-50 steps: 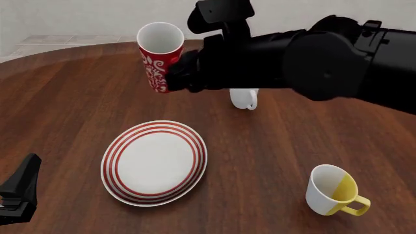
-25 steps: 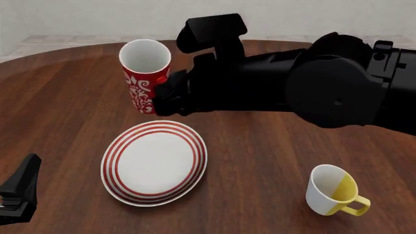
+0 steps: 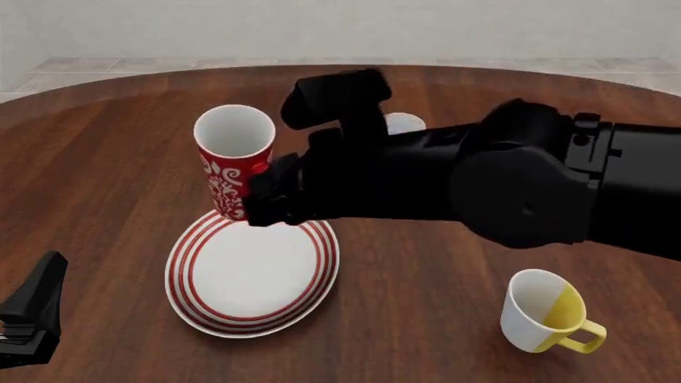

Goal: Pick up the red mug and put it on the plate

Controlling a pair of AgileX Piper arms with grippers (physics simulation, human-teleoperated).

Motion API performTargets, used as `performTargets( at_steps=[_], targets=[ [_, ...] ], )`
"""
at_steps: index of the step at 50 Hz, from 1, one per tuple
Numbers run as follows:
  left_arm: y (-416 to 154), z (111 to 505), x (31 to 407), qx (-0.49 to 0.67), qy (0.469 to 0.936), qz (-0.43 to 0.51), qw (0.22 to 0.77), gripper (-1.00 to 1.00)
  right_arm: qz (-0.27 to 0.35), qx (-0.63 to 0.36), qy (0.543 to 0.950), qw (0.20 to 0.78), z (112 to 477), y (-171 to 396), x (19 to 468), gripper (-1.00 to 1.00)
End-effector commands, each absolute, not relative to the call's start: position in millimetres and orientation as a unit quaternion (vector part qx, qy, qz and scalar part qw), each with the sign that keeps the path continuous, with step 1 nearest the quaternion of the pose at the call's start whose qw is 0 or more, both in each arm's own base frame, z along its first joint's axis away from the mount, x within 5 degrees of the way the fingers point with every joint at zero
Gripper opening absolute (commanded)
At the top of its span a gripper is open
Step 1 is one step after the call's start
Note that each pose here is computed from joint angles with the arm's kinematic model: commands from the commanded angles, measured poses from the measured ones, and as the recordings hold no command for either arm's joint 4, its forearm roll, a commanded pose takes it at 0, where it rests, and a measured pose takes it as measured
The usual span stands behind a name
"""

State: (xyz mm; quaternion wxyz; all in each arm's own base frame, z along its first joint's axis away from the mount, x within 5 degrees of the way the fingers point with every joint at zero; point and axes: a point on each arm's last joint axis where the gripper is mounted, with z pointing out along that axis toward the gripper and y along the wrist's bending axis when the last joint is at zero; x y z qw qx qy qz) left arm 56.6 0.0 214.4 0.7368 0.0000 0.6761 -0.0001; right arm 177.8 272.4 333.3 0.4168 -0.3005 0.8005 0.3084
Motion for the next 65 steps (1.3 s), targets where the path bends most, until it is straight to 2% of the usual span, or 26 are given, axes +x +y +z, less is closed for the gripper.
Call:
performTargets(
  at_steps=[1,65],
  targets=[
    [0.0,214.4,56.6,0.000,0.676,0.000,0.737,1.00,0.309,-0.297,0.807,0.406,322.1,275.3,175.5,-1.00],
    [0.0,214.4,56.6,0.000,0.676,0.000,0.737,1.00,0.291,-0.276,0.836,0.375,283.5,278.1,187.1,-1.00]
  ],
)
